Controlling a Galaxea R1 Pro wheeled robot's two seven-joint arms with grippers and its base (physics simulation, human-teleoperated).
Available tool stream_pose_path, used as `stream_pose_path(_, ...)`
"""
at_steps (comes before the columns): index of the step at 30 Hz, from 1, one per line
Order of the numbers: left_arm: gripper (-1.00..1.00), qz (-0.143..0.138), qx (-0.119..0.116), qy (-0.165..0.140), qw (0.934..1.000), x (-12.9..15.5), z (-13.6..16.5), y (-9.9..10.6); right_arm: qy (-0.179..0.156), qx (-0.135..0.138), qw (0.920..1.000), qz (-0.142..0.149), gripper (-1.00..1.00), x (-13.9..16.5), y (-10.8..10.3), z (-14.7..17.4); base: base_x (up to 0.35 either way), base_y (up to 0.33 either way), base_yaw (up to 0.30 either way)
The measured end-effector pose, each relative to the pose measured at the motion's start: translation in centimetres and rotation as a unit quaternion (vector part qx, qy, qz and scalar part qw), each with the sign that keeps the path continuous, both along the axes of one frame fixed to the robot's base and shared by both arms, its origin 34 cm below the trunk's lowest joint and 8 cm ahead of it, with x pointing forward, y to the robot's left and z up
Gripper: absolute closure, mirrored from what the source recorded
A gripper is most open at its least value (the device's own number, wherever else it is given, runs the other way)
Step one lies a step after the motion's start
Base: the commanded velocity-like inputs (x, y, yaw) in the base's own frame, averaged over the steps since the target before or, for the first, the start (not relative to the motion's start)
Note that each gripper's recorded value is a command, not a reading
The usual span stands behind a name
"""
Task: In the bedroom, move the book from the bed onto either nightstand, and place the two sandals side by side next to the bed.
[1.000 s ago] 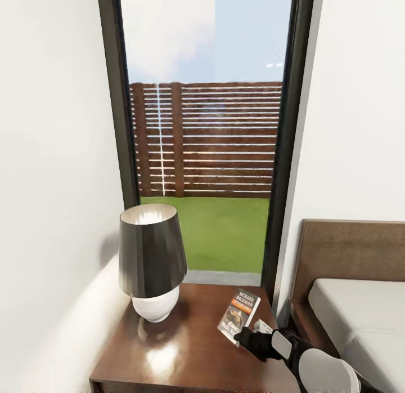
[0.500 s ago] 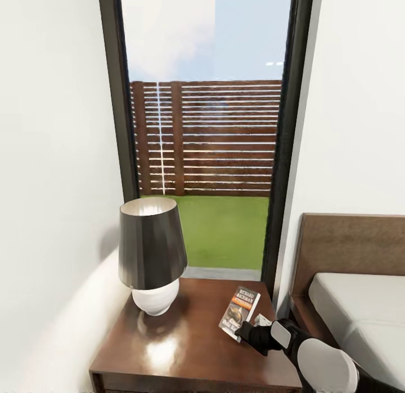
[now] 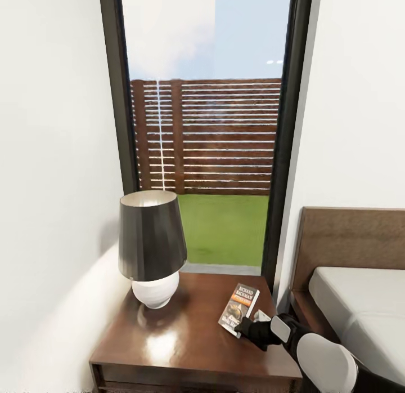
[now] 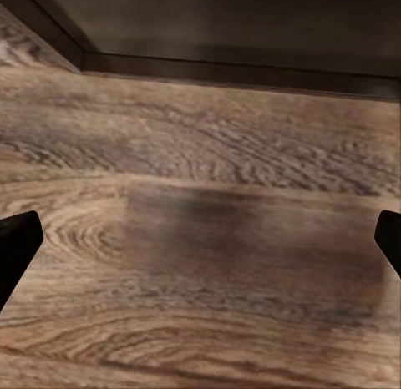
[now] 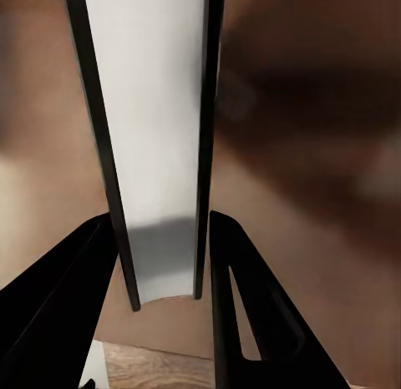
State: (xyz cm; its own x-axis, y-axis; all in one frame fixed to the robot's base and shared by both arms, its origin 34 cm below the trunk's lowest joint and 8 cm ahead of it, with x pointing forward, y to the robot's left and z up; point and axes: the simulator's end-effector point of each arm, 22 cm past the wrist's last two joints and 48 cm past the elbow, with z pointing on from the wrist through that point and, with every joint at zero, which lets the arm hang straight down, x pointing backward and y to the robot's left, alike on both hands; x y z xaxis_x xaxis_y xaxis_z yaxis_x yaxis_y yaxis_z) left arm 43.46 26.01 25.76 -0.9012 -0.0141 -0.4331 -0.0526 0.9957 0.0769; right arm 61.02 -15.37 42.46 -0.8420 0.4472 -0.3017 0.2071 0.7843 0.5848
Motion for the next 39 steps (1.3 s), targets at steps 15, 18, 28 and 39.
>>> stream_pose_path(15,-1.00,0.000,0.001,0.000,1.0000,-0.7,-2.5,0.0,-0.018,-0.006,0.9998,-0.006,1.00,1.7,-0.4,0.0,0.000,0.000,0.000)
stream_pose_path(18,-1.00,0.000,0.001,0.000,1.0000,-0.7,-2.5,0.0,-0.023,-0.014,0.9996,-0.012,1.00,2.7,-0.7,1.0,0.000,0.000,0.000)
stream_pose_path(28,-1.00,0.000,0.000,0.000,1.0000,-0.7,-2.5,0.0,-0.031,-0.026,0.9991,-0.015,1.00,4.0,-0.8,2.5,0.000,0.000,0.000)
stream_pose_path(39,-1.00,0.000,-0.001,-0.001,1.0000,-0.5,-2.4,-0.1,-0.032,-0.027,0.9990,-0.015,1.00,4.3,-0.8,2.8,0.000,0.000,0.000)
